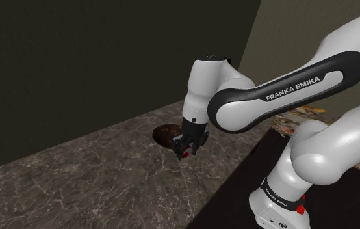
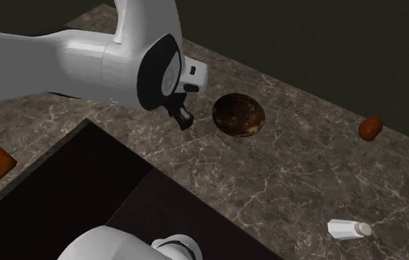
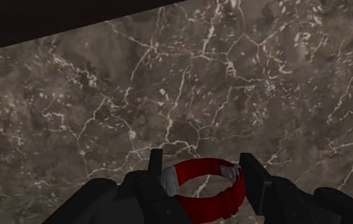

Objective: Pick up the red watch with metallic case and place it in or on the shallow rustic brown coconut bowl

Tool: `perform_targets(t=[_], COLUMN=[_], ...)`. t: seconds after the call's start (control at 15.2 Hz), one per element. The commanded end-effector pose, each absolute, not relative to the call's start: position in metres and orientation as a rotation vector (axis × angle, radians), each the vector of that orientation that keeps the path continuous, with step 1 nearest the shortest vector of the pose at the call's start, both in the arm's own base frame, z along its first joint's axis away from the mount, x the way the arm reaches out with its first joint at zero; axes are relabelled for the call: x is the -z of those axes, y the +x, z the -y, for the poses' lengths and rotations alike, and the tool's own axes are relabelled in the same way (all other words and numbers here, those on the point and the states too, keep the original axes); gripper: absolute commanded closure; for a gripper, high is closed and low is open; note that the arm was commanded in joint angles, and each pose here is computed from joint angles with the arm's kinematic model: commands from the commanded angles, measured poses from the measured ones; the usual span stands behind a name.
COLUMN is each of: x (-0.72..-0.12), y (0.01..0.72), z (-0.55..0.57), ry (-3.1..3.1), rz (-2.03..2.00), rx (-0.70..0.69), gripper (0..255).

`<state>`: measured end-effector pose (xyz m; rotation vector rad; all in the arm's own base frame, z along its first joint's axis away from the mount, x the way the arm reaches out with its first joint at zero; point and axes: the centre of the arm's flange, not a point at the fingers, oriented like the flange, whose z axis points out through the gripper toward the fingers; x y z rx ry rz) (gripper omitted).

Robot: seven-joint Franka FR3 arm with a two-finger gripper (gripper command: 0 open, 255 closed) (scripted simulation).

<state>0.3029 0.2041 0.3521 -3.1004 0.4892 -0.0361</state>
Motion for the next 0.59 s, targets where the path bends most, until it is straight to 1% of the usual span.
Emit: perform_targets(t=[0.0,0.53], x=[-0.349,-0.348], y=[0.325,0.412], z=[-0.189,-0.130], ry=[-3.101,-3.101], rz=[-0.487,-0.487], rx=[0.036,0.036], gripper=[255,255])
